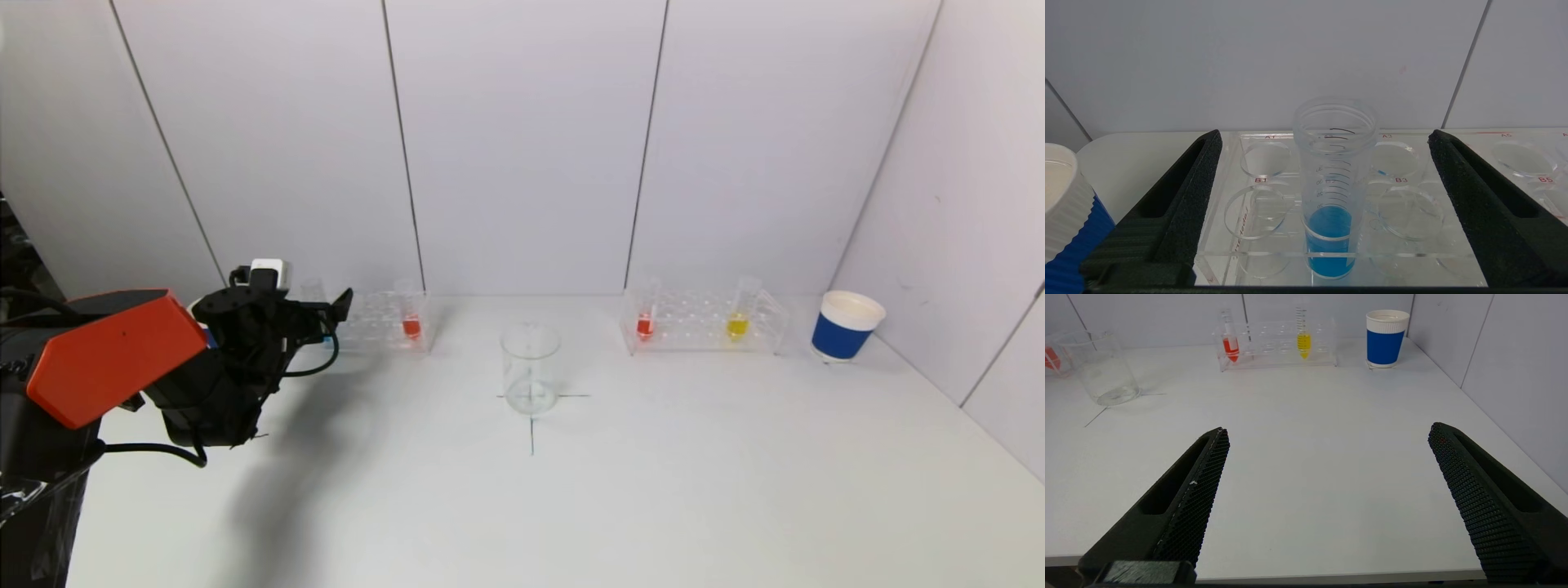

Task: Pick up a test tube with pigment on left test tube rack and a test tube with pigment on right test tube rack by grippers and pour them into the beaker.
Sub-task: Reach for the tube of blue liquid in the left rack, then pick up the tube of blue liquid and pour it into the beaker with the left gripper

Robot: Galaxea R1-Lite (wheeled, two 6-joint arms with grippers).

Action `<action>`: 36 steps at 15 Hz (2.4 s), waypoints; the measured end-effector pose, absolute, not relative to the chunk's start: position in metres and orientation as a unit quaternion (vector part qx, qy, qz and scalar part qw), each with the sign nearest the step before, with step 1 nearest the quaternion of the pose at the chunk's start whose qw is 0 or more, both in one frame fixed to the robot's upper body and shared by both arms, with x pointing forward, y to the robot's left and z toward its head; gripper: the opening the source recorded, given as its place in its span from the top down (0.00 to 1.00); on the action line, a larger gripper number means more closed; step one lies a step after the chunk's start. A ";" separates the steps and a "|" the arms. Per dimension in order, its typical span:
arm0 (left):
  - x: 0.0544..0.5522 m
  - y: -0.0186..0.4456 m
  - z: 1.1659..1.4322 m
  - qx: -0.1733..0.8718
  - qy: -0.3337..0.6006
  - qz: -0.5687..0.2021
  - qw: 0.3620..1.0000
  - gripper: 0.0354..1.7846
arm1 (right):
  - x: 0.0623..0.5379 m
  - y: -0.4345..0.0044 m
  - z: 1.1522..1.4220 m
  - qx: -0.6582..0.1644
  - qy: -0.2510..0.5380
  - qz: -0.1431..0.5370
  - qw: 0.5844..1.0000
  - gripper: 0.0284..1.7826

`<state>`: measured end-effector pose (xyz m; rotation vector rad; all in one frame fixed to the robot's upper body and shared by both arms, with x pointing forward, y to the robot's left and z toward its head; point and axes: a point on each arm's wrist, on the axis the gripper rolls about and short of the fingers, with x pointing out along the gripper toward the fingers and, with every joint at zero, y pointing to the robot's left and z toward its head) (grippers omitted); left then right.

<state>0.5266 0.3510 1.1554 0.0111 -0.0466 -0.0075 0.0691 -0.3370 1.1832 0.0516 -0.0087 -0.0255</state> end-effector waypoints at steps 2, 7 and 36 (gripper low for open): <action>0.527 0.351 1.155 0.006 -0.023 -0.004 1.000 0.01 | 0.069 -0.337 1.183 0.026 -0.004 -0.013 1.000 0.01; 0.527 0.351 1.155 0.006 -0.024 -0.004 1.000 0.01 | 0.069 -0.337 1.183 0.026 -0.004 -0.013 1.000 0.01; 0.532 0.352 1.186 0.009 -0.033 0.001 0.999 0.76 | 0.069 -0.337 1.183 0.026 -0.004 -0.013 1.000 0.01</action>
